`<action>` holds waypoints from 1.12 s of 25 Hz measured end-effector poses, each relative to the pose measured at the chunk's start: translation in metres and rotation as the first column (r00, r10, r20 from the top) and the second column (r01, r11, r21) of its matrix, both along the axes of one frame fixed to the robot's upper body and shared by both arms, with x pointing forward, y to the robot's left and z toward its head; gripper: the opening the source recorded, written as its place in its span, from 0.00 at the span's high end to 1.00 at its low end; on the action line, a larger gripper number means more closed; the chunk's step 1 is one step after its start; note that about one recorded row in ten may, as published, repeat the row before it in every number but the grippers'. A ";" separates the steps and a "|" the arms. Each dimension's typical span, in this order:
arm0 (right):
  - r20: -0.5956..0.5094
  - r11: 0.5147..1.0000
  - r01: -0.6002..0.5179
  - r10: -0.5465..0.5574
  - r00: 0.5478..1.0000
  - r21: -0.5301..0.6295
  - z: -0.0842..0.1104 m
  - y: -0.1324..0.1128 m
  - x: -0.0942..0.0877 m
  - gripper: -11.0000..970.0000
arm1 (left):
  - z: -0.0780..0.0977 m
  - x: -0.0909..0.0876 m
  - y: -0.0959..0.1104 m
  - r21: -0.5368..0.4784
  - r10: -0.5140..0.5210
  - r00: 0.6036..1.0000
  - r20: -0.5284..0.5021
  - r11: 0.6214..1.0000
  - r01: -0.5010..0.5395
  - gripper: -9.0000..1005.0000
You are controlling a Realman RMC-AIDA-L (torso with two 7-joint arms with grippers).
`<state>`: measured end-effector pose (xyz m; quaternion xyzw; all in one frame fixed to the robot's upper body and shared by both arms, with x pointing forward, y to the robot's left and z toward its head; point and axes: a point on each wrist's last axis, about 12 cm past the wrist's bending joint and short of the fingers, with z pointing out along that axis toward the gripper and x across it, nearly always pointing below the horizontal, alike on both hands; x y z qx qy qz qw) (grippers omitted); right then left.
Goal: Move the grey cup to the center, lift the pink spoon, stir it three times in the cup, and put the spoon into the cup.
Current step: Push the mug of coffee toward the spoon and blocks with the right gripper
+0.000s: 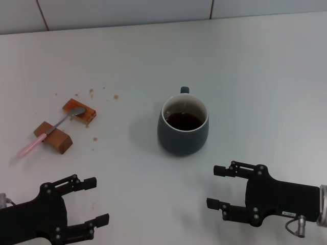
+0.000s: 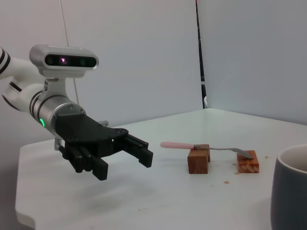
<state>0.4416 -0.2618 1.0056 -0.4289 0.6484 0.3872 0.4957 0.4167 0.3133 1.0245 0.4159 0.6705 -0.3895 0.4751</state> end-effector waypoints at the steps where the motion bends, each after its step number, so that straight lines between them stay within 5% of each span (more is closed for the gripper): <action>1: 0.000 1.000 0.000 0.000 1.000 0.000 0.000 0.000 0.000 0.25 | 0.000 0.000 0.000 0.000 0.000 1.000 0.000 1.000 0.000 0.20; 28: 0.039 1.000 -0.005 0.005 0.999 -0.009 -0.001 0.000 -0.002 0.37 | 0.000 0.000 0.000 0.002 0.000 1.000 0.001 1.000 0.000 0.21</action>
